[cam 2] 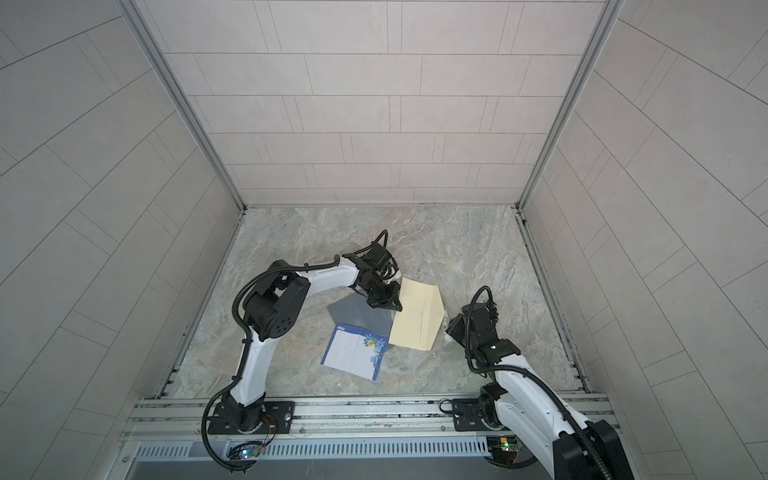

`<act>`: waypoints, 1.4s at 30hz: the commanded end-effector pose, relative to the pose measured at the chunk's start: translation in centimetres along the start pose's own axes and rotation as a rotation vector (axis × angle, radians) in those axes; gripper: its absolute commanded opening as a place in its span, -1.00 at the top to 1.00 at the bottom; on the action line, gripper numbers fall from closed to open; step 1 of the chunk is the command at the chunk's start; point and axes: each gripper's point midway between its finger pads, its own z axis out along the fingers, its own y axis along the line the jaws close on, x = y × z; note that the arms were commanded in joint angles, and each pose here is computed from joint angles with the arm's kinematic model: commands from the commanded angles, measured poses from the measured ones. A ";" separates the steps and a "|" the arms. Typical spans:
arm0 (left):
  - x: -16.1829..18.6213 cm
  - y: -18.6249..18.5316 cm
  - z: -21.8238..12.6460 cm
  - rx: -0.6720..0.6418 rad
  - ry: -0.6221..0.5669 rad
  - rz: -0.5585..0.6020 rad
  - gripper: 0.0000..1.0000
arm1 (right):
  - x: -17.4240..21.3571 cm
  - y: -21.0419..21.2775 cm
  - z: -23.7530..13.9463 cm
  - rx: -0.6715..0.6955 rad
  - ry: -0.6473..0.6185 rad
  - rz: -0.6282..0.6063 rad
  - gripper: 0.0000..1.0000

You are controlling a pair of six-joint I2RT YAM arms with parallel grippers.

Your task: Place the letter into the envelope and seal it

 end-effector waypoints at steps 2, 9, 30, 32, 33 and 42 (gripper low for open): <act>0.1 0.6 0.2 -0.022 -0.002 -0.010 1.00 | 0.5 1.3 0.1 -0.001 0.065 -0.089 -0.03; 0.2 0.6 0.1 -0.022 -0.003 -0.007 1.00 | -0.1 3.8 0.5 -0.018 0.085 -0.182 0.01; 0.2 0.5 0.0 -0.025 -0.003 0.002 1.00 | 2.5 11.4 4.0 -0.018 0.267 -0.478 0.44; 0.2 0.5 -0.1 -0.027 -0.003 0.003 1.00 | 3.2 11.4 4.5 -0.007 0.286 -0.490 0.50; 0.3 0.5 0.0 -0.028 -0.003 0.002 1.00 | 3.5 11.4 4.8 -0.001 0.297 -0.491 0.55; 0.3 0.6 -0.2 -0.033 -0.008 0.003 1.00 | 6.2 9.5 6.3 0.079 0.387 -0.482 0.78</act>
